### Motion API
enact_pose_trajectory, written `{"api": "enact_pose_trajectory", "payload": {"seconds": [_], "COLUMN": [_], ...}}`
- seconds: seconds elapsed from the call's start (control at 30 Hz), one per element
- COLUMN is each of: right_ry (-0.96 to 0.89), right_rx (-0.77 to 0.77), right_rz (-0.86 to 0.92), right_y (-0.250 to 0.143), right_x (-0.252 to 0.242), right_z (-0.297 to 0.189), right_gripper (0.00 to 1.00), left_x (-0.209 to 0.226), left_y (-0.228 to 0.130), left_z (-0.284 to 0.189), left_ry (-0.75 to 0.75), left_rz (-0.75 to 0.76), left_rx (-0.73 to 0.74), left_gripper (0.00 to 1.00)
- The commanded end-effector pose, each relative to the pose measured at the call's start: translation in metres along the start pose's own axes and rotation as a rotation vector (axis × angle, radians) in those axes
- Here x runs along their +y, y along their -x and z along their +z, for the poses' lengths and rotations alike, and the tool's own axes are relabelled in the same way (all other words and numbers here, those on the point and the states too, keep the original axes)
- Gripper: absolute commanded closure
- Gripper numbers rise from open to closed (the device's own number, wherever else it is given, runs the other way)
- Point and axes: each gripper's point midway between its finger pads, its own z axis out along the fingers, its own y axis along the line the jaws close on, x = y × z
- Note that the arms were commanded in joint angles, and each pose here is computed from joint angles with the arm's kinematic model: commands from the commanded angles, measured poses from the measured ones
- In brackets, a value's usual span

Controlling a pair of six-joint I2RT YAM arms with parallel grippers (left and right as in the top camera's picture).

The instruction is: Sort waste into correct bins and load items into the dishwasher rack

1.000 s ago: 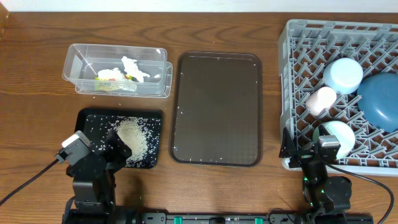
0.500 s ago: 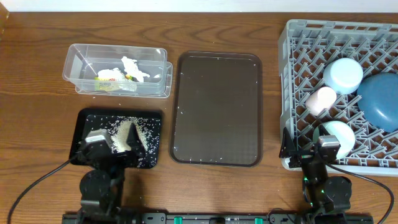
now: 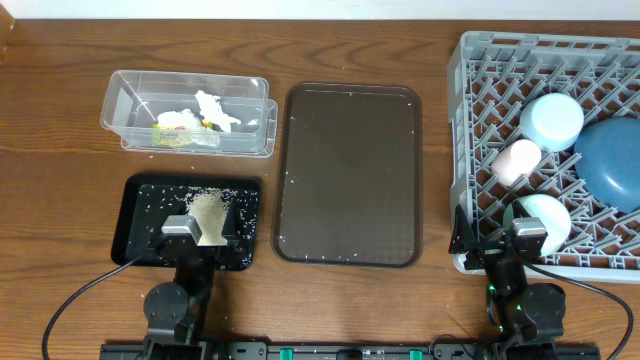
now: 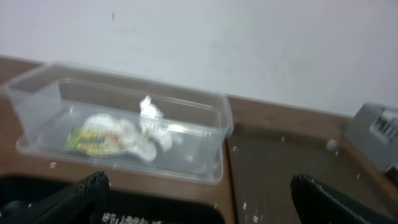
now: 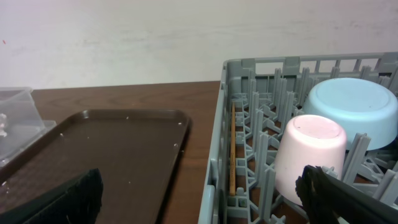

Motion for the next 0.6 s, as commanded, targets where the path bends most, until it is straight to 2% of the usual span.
{"api": "enact_pose_trajectory", "payload": {"seconds": [0.0, 0.3, 0.57], "right_ry": [0.002, 0.002, 0.002], "right_rx": [-0.001, -0.001, -0.001], "right_rz": [0.014, 0.014, 0.014], "right_y": [0.0, 0.0, 0.0], "right_x": [0.001, 0.001, 0.001], "right_z": [0.0, 0.0, 0.0], "right_gripper": [0.01, 0.01, 0.01], "left_x": [-0.003, -0.004, 0.013], "left_y": [0.004, 0.021, -0.011], "left_z": [0.001, 0.001, 0.004], "left_ry": [-0.021, -0.028, 0.058], "left_rz": [0.024, 0.023, 0.024], "left_rx": [-0.047, -0.144, -0.017], "left_gripper": [0.05, 0.05, 0.05]}}
